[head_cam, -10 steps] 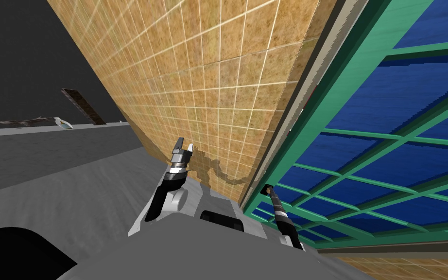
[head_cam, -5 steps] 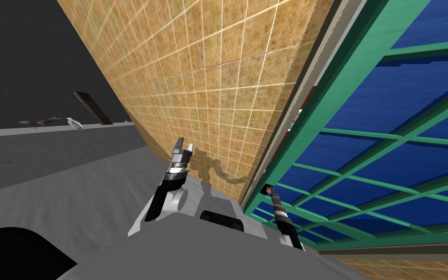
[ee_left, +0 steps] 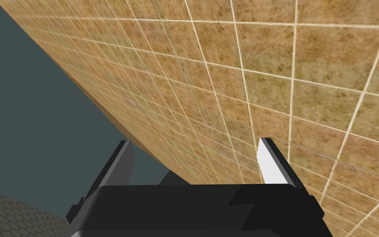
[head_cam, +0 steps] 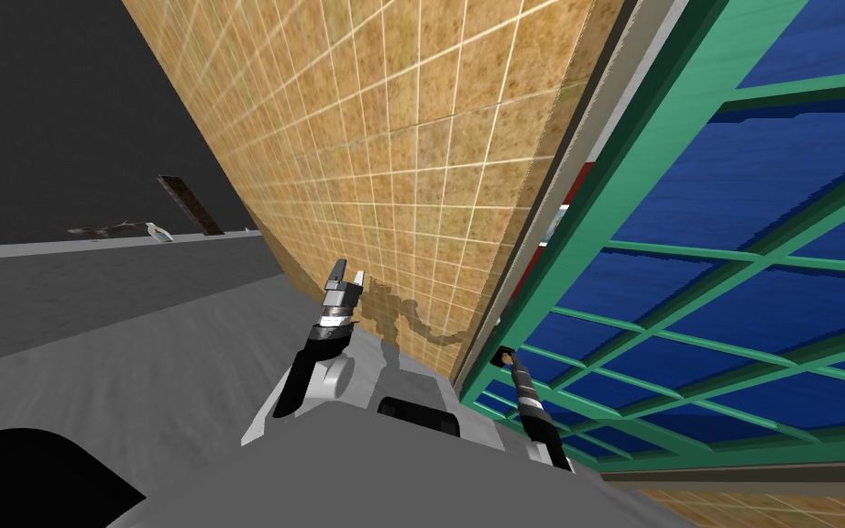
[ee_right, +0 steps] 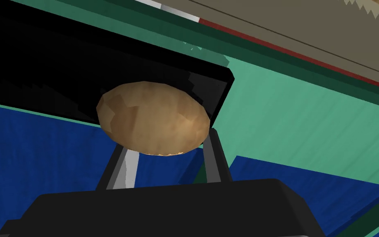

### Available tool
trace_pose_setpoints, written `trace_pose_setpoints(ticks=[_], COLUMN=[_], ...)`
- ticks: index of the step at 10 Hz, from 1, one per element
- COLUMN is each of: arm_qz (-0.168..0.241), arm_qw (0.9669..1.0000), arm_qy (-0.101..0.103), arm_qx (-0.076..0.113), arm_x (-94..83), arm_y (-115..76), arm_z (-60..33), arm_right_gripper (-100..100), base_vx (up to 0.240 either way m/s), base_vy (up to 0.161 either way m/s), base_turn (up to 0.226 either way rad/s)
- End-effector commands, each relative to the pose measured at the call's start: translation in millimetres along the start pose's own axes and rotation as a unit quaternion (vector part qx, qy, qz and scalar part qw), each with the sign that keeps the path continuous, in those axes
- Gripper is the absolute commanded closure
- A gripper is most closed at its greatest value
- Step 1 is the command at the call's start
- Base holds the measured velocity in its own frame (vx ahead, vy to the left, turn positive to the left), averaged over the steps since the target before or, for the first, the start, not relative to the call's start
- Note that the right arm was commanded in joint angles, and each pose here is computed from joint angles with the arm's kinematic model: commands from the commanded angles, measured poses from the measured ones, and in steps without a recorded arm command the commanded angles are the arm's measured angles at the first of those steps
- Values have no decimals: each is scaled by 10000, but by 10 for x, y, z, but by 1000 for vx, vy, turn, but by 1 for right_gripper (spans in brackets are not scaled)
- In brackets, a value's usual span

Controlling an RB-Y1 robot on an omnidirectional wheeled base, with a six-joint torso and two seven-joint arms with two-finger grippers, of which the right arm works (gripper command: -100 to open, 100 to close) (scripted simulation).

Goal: Pull the door open

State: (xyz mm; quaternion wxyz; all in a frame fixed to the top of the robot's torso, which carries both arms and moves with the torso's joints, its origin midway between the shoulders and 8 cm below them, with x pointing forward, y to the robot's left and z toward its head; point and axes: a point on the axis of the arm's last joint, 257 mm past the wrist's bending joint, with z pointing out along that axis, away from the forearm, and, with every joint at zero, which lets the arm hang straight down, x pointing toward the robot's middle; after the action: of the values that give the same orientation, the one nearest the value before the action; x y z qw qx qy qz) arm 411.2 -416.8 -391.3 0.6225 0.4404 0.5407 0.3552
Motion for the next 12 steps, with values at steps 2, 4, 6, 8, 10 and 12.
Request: trace_pose_setpoints(ticks=[2, 4, 6, 8, 10, 12], arm_qz=[343, 577, 811, 1200, 1474, 1718], arm_qw=[9994, 9983, 9967, 9927, 9890, 9851], arm_qy=[49, 29, 8, -34, -55, -77], arm_qx=[34, 40, 46, 56, 60, 63], arm_x=[93, 90, 87, 80, 77, 74], arm_y=[-20, -21, -22, -24, -25, -26], arm_z=[-8, -3, 1, 10, 14, 18], arm_right_gripper=[100, 100, 100, 100, 100, 100], base_vx=[-34, -32, -35, -42, -47, -32], base_vy=[-13, -18, -9, -12, -24, -9], base_turn=[40, 38, 37, 55, 54, 37])
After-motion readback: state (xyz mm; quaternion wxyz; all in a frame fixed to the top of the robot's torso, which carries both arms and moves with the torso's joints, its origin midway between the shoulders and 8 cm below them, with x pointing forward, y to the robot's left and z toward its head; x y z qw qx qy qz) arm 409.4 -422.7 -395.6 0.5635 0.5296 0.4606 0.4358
